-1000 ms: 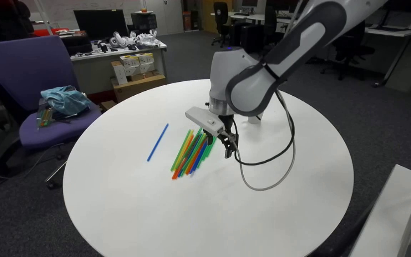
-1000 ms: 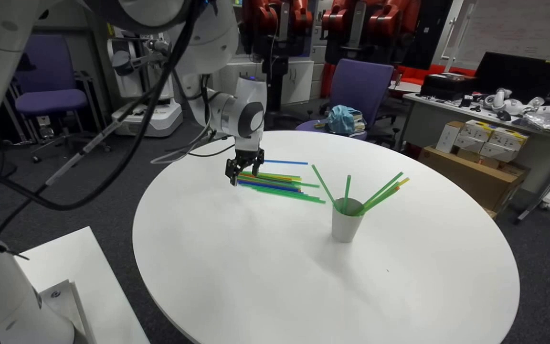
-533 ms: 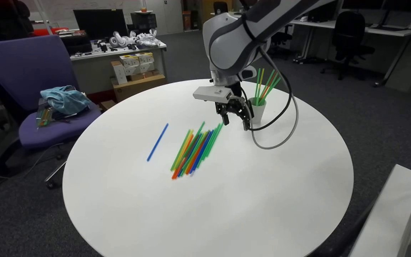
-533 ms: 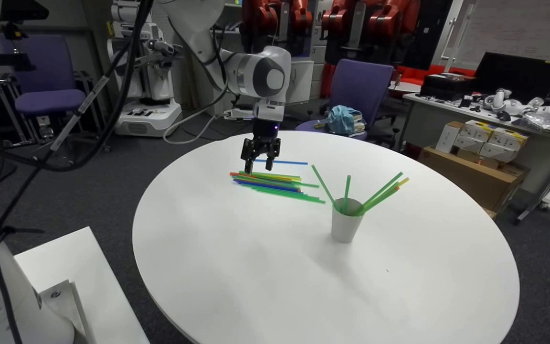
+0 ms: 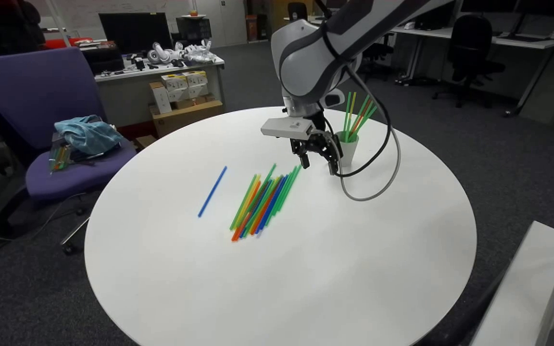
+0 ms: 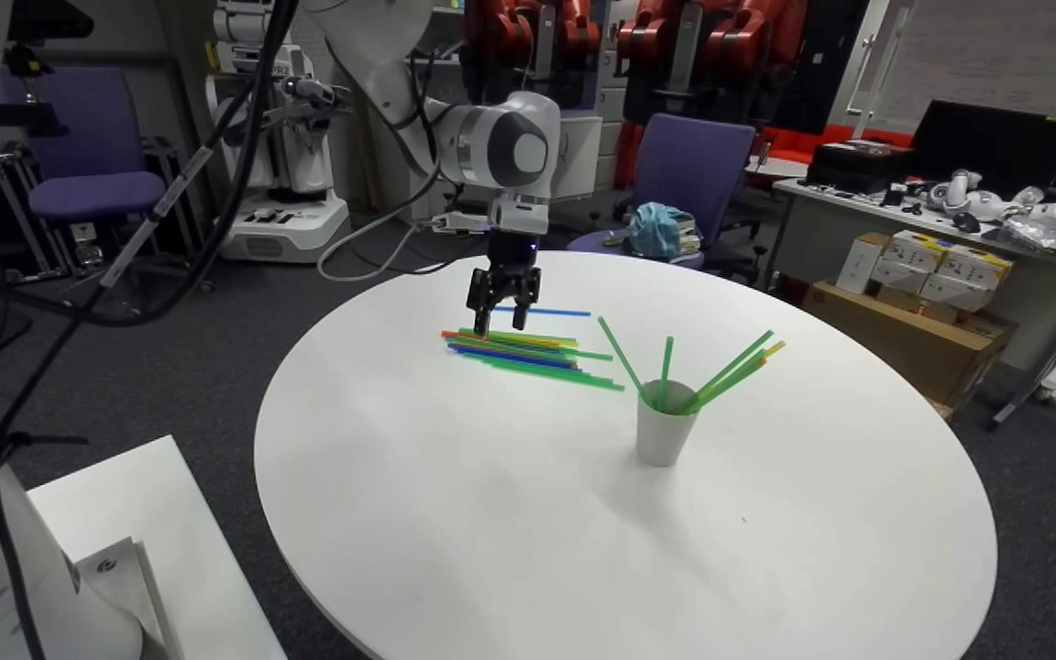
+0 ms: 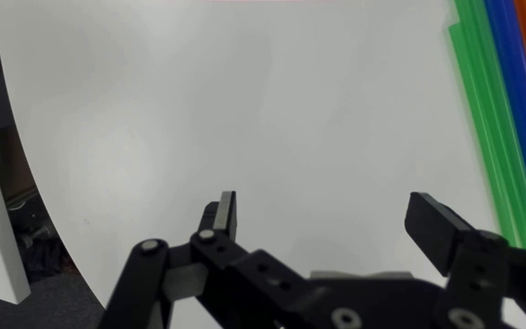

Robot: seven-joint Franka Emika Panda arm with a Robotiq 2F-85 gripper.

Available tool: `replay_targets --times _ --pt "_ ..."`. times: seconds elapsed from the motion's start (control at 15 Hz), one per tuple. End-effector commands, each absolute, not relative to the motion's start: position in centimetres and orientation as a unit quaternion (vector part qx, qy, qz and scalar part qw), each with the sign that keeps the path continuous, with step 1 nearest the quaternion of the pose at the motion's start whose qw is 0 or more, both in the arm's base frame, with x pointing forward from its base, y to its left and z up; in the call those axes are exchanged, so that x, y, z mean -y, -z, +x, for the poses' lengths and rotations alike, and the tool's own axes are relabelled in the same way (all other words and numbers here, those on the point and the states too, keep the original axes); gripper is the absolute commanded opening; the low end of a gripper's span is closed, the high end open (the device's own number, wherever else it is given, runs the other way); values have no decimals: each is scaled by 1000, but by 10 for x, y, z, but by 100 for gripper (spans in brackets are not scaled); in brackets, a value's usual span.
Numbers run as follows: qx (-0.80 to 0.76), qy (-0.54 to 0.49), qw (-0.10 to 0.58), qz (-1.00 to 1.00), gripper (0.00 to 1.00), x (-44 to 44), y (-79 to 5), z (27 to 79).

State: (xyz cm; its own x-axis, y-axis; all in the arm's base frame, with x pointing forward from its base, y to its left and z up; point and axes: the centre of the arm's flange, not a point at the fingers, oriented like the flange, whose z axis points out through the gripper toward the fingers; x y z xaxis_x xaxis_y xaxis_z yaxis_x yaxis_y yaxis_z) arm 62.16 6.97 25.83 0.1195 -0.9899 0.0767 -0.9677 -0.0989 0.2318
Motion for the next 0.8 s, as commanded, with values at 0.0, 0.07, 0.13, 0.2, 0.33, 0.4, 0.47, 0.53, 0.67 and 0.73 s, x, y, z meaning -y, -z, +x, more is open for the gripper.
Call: replay_targets --times 0.0,0.07,0.13,0.2,0.33,0.4,0.47,0.53,0.67,0.73 --pt "680 40 115 723 100 -54 -248 640" --pt "685 41 117 718 100 -47 -242 646" --pt "687 44 117 715 100 -42 -237 650" --pt "689 45 113 715 100 -36 -233 655" --pt "691 48 97 715 100 -26 -221 667" --pt "695 46 86 712 100 -24 -215 673" --pt "700 43 71 709 100 -23 -209 680" --pt "705 43 63 705 100 -23 -204 687" --pt "699 40 61 712 100 -25 -195 693" --pt "690 39 61 720 100 -27 -191 694"
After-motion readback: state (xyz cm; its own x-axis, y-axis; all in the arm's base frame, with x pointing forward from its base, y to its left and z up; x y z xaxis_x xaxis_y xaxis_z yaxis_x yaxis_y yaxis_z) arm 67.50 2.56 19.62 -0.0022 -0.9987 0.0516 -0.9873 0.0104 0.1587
